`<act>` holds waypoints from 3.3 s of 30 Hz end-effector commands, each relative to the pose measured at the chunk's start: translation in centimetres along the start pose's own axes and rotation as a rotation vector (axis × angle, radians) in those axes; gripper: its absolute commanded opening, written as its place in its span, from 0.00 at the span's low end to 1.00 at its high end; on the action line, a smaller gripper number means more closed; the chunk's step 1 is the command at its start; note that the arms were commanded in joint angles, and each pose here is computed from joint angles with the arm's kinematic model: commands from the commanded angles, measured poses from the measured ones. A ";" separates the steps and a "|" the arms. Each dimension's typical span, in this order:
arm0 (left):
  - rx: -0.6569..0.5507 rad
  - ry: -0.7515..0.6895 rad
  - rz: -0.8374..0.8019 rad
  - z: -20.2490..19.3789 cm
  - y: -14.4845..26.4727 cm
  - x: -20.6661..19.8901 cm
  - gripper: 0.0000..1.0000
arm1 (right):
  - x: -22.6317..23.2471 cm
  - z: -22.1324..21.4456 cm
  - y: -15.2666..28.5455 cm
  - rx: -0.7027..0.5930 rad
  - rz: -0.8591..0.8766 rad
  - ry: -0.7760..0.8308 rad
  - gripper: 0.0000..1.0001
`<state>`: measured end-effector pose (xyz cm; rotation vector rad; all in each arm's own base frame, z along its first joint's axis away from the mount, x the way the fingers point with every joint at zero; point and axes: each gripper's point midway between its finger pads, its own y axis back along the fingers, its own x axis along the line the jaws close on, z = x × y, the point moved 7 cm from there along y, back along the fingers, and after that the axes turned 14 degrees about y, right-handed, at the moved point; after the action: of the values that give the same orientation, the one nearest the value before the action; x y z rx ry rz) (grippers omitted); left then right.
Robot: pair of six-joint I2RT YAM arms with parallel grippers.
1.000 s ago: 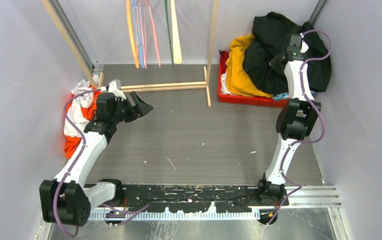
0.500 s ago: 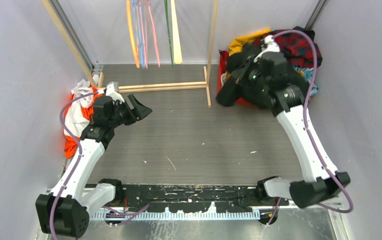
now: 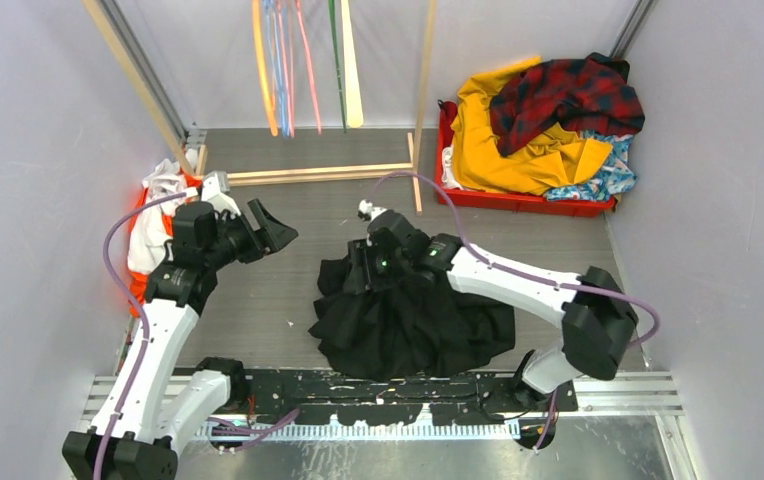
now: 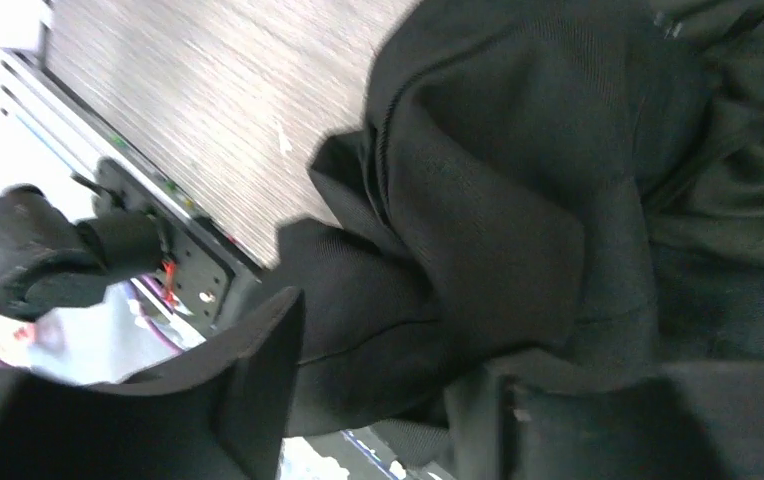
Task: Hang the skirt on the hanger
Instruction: Place the skirt at the center of the board, then flatten out the skirt at the center of the board.
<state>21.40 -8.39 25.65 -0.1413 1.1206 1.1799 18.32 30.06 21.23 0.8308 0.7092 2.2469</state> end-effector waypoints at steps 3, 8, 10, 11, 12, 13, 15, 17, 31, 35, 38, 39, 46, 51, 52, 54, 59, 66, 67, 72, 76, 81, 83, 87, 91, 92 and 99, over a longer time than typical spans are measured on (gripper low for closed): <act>0.054 -0.027 -0.036 -0.4 1.1 -0.9 0.71 | 0.8 0.4 2.3 -0.099 0.038 0.055 0.79; 0.195 -0.077 -0.084 -2.4 -0.7 -2.4 0.70 | -5.7 0.1 4.9 -0.118 -0.248 -0.059 0.83; 0.247 -0.118 -0.085 -3.4 -1.4 -3.5 0.70 | -8.4 -0.3 5.5 -0.134 -0.309 -0.128 0.83; 0.275 -0.133 -0.087 -4.1 -1.9 -3.9 0.71 | -9.6 -0.4 5.9 -0.148 -0.355 -0.151 0.83; 0.291 -0.146 -0.088 -4.6 -2.3 -4.3 0.71 | -10.7 -0.6 6.0 -0.147 -0.398 -0.173 0.83; 0.306 -0.161 -0.081 -5.2 -3.0 -4.6 0.72 | -11.6 -1.0 6.0 -0.134 -0.436 -0.187 0.83; 0.323 -0.175 -0.083 -5.8 -4.1 -5.2 0.73 | -13.2 -1.8 5.5 -0.097 -0.492 -0.205 0.82; 0.340 -0.180 -0.083 -6.1 -5.4 -5.6 0.73 | -14.4 -2.8 4.7 -0.052 -0.512 -0.222 0.79; 0.610 -0.326 0.074 -13.1 -14.8 -2.4 0.55 | -15.9 -7.9 1.4 0.101 -0.480 -0.243 0.51; 0.617 -0.318 0.109 -13.8 -14.3 -1.0 0.00 | -15.7 -6.9 2.3 0.059 -0.492 -0.221 0.27; 0.556 -0.329 0.096 -13.0 -12.9 -1.4 0.00 | -15.4 -5.5 3.6 0.010 -0.504 -0.192 0.20; 0.521 -0.337 0.087 -12.4 -12.3 -1.8 0.00 | -15.2 -4.9 4.2 -0.018 -0.515 -0.184 0.20; 0.199 -0.411 -0.015 -5.3 -9.0 -6.8 0.00 | -14.1 1.1 8.5 -0.309 -0.555 -0.093 0.17; 0.022 -0.429 -0.141 -1.4 -5.1 -9.9 0.00 | -12.7 3.6 11.0 -0.457 -0.509 -0.047 0.14; -0.001 -0.433 -0.160 -1.3 -4.3 -9.9 0.00 | -12.3 3.3 11.3 -0.469 -0.480 -0.041 0.14; -0.033 -0.429 -0.175 -1.8 -2.9 -8.8 0.00 | -11.9 1.7 11.0 -0.464 -0.421 -0.038 0.15; 0.044 -0.336 -0.111 -6.2 -2.3 -2.7 0.01 | -12.8 -5.5 7.3 -0.249 -0.354 -0.148 0.21; 0.219 -0.129 0.001 -13.8 -2.9 5.1 0.05 | -10.7 -12.1 4.8 -0.055 -0.217 -0.273 0.65; 0.234 -0.113 0.016 -14.4 -2.9 5.5 0.05 | -10.3 -12.4 5.1 -0.041 -0.213 -0.265 0.69; 0.299 -0.092 0.126 -15.8 -2.5 6.9 0.08 | -9.1 -9.2 8.1 -0.096 -0.274 -0.210 0.74; 0.339 -0.088 0.200 -16.6 -2.3 8.1 0.09 | -9.4 -5.5 8.5 -0.128 -0.357 -0.137 0.64; 0.295 -0.093 0.107 -15.4 -1.6 6.0 0.41 | -10.0 -2.7 5.4 -0.099 -0.330 -0.127 0.55; 0.266 -0.113 0.075 -14.2 -0.9 4.5 0.58 | -10.1 -2.3 4.4 -0.081 -0.309 -0.127 0.54; 0.241 -0.134 0.027 -12.1 -0.1 1.0 0.92 | -10.3 -2.7 3.3 -0.053 -0.300 -0.131 0.53; 0.299 -0.104 0.074 -11.8 -2.1 -1.1 0.99 | -10.5 -3.2 3.2 -0.040 -0.304 -0.131 0.52; 0.319 -0.092 0.109 -11.9 -2.9 -1.2 0.99 | -10.6 -3.4 3.2 -0.038 -0.307 -0.133 0.52; 0.465 -0.048 0.465 -12.8 -7.3 -0.4 0.96 | -10.7 -4.5 4.2 -0.034 -0.320 -0.134 0.51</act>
<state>19.15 -19.72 17.48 0.3761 1.3130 1.1783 20.22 18.87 15.78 0.8190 0.7515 1.8575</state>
